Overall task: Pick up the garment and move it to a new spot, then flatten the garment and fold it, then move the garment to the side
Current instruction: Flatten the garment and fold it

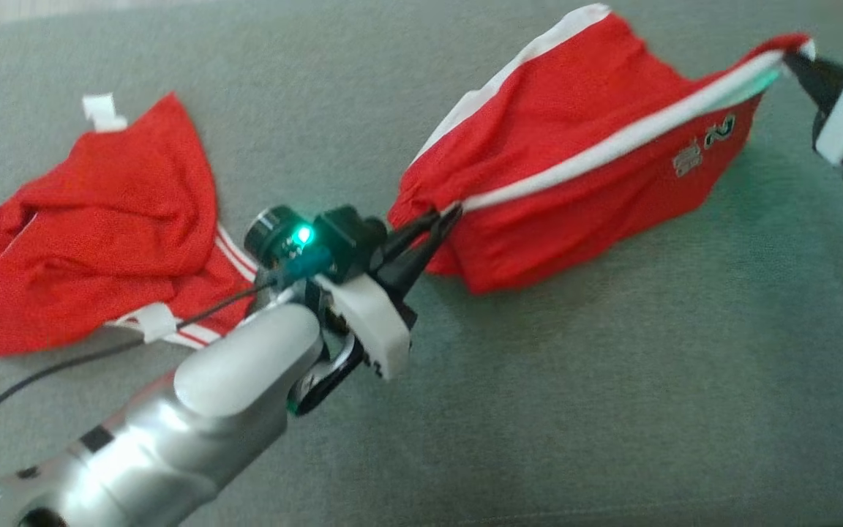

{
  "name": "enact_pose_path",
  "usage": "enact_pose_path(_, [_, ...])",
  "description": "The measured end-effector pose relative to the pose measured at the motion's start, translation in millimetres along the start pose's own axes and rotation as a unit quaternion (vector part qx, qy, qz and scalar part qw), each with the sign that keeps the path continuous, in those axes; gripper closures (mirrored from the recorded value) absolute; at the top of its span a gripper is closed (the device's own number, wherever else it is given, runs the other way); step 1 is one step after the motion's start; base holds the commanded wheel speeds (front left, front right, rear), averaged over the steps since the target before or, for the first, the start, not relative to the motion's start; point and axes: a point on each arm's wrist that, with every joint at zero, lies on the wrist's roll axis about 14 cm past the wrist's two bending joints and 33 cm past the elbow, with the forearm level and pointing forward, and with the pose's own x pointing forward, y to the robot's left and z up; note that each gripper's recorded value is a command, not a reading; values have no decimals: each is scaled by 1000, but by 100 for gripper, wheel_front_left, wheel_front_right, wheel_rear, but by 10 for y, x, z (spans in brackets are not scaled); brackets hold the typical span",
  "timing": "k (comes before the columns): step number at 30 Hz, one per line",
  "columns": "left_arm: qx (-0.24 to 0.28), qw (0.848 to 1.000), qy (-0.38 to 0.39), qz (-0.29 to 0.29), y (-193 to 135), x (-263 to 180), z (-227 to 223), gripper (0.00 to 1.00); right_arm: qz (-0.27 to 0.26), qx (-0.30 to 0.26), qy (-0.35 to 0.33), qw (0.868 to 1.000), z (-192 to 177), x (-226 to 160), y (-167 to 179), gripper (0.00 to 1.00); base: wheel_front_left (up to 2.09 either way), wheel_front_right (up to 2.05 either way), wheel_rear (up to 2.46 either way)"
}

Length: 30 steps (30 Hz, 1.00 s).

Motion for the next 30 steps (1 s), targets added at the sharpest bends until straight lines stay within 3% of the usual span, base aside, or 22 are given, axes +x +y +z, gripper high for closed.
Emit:
enact_pose_path(14, [-33,998,-7,55,629,205,-116,100,-11,-82,-29,996,327,1054,306,100,0,0,0])
enact_pose_path(26, [-52,996,7,79,828,195,-347,100,-13,-98,-13,995,191,1440,403,100,0,0,0])
enact_pose_path(27, [-53,995,8,80,836,193,-365,100,-15,-97,-10,995,172,1450,388,92,0,0,0])
enact_pose_path(28, [-54,995,9,82,845,192,-379,100,-17,-97,-9,995,158,1458,375,9,0,0,0])
enact_pose_path(29, [-54,995,10,83,848,196,-390,67,-20,-96,-5,995,129,1466,351,0,0,0,0])
enact_pose_path(30, [-54,995,10,84,852,203,-392,3,-22,-98,-4,995,116,1473,337,0,0,0,0])
